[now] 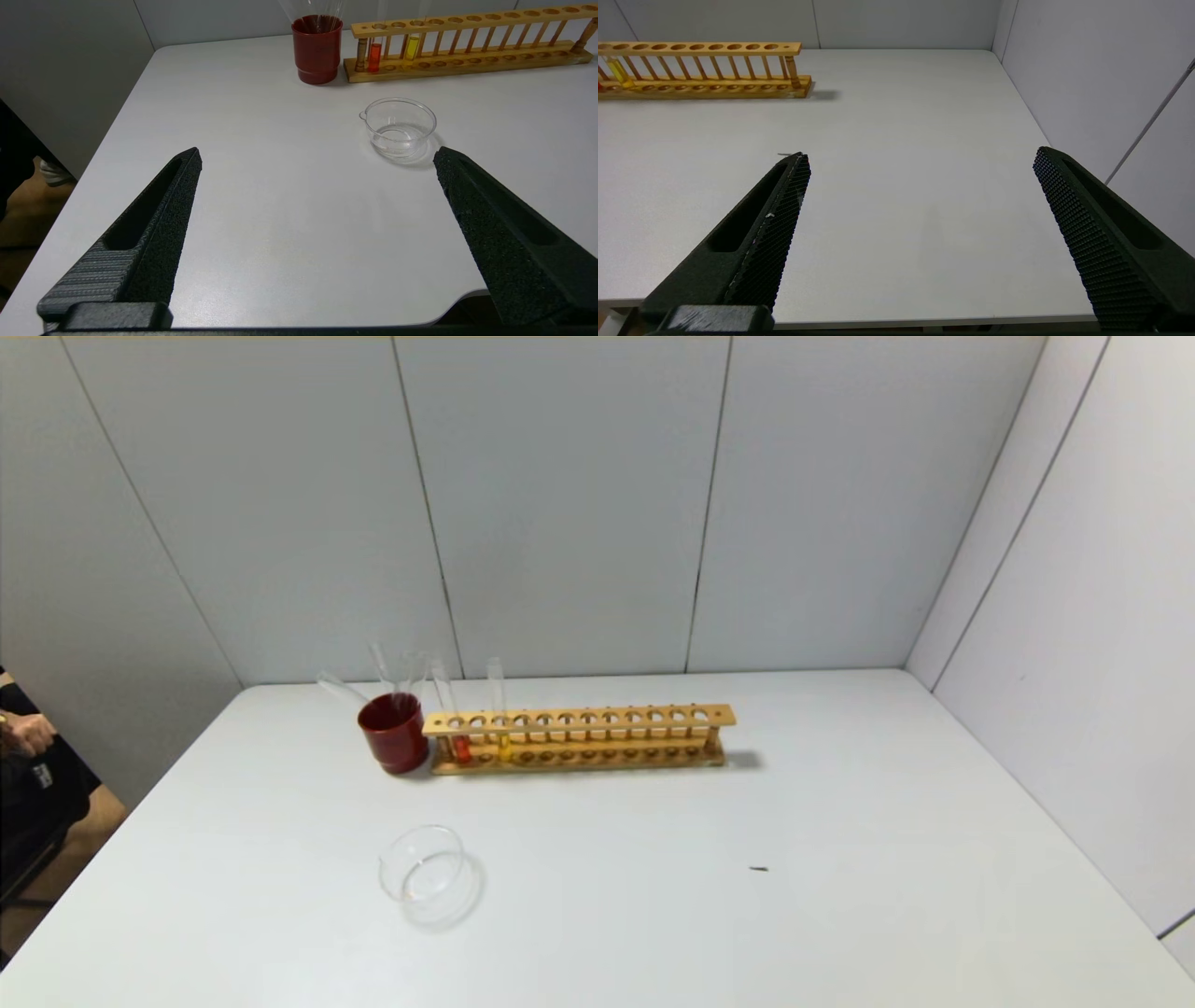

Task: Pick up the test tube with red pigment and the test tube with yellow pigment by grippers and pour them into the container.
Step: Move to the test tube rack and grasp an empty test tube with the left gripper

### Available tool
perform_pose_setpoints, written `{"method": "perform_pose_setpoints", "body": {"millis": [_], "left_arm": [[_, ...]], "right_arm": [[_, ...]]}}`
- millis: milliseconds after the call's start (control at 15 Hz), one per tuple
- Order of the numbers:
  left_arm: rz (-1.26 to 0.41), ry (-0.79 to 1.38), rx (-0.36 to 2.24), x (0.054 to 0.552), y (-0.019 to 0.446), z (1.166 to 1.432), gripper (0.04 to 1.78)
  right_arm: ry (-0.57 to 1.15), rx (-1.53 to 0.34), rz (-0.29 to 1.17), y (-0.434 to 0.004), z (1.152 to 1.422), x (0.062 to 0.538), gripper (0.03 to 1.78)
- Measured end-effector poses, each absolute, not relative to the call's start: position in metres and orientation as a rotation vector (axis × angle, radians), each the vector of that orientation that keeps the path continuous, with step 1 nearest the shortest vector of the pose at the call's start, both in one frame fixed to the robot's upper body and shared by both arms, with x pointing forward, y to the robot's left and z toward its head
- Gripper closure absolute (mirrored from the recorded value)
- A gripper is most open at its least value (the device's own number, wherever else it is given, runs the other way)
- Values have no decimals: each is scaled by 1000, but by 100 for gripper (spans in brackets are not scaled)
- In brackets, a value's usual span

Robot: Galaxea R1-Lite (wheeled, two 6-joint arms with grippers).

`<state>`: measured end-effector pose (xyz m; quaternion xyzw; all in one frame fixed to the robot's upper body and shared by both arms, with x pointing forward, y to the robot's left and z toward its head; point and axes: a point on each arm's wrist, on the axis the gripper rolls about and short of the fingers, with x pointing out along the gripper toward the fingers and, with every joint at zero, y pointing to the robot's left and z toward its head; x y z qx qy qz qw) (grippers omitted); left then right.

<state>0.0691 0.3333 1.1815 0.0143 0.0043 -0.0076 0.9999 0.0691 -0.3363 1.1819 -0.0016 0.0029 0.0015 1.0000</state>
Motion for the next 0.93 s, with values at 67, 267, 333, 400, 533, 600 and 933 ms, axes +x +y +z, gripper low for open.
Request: {"method": "perform_pose_setpoints", "body": {"millis": [67,267,333,400,533,600,933], "left_arm": [[-15,7,30,69,333,1182,7],[-18,15,40,69,333,1182,7],[-32,11,39,67,333,1186,7],[-57,-5,30,64,332,1195,7],[-124,-34,-5,53,331,1221,7],[-158,-36,-21,49,330,1235,7],[-228,56,-48,72,329,1305,7]], "right_arm": [[6,-3,3,-336,1182,69,6],[6,-3,3,-336,1182,69,6],[6,-3,3,-336,1182,69,6],[6,-3,3,-336,1182,69,6],[6,-3,2,-336,1182,69,6],[6,-3,2,-336,1182,69,6],[6,-3,3,-336,1182,69,6]]}}
